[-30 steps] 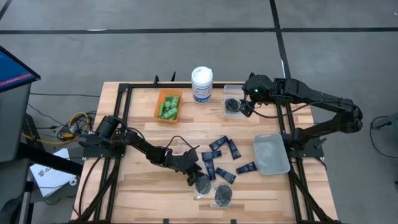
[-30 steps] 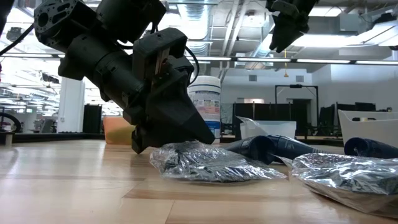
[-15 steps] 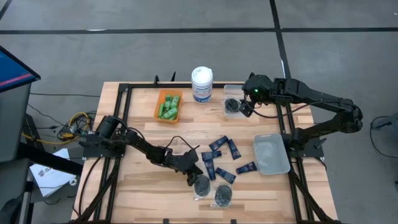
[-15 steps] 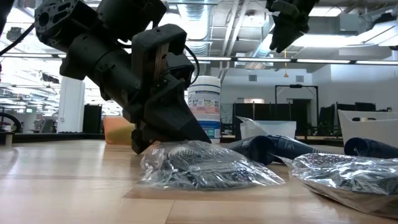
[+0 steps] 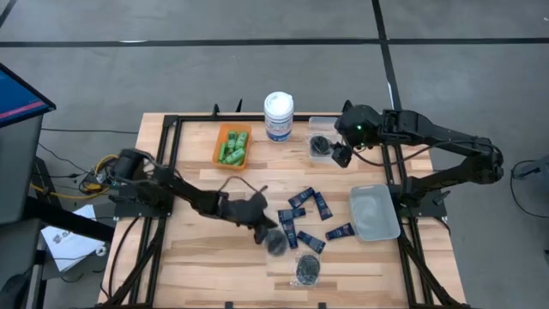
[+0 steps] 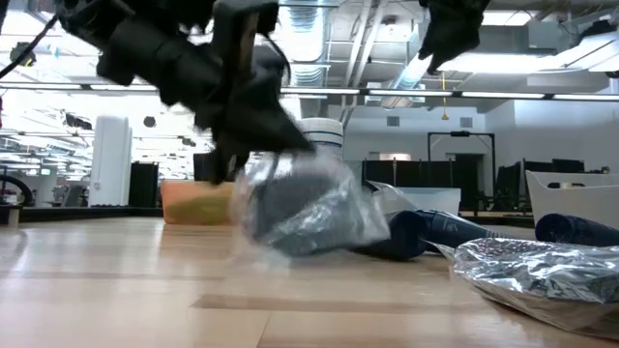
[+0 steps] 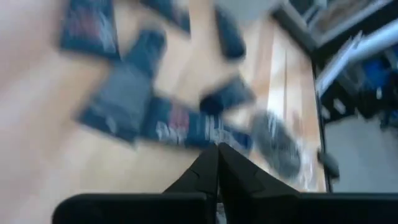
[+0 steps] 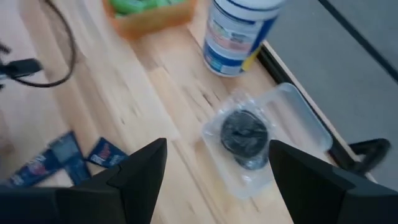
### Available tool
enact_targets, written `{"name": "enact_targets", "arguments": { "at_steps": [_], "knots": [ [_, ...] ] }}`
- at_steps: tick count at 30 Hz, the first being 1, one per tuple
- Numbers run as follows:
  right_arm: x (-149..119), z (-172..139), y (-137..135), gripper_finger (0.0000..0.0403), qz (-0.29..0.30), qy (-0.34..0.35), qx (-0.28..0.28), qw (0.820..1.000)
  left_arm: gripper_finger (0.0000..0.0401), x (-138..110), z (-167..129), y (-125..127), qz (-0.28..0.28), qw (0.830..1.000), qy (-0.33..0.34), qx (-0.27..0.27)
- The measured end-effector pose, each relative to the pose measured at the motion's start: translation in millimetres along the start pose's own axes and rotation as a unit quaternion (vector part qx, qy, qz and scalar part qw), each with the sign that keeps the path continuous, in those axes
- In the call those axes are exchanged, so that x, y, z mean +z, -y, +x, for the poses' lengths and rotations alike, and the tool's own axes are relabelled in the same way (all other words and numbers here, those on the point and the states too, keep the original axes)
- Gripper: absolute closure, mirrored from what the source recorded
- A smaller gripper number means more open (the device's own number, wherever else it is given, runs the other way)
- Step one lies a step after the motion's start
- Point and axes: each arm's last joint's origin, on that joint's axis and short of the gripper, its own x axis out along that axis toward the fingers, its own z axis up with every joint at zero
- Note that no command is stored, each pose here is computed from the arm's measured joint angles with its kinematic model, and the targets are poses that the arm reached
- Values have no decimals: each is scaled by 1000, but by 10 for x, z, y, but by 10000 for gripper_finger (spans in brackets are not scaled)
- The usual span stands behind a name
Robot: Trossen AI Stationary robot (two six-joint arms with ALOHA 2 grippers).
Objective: Pick & Place Travel size toiletries
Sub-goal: Put the hair brush into the white transparent bin
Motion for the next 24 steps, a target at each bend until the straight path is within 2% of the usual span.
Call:
{"name": "enact_targets", "arguments": {
  "at_steps": [5,11,19,24],
  "knots": [
    [36,-25,-138,129,-7,26,43,999,401,369,-328,135,38,995,91,-14],
    [126,-32,-400,129,-28,77,102,991,401,747,-729,238,72,978,194,-13],
    [265,117,-806,129,-64,134,152,977,401,973,-1074,288,99,962,255,-18],
    [276,408,-1068,129,-95,113,186,971,401,998,-1142,299,109,959,263,-18]
  ]
}}
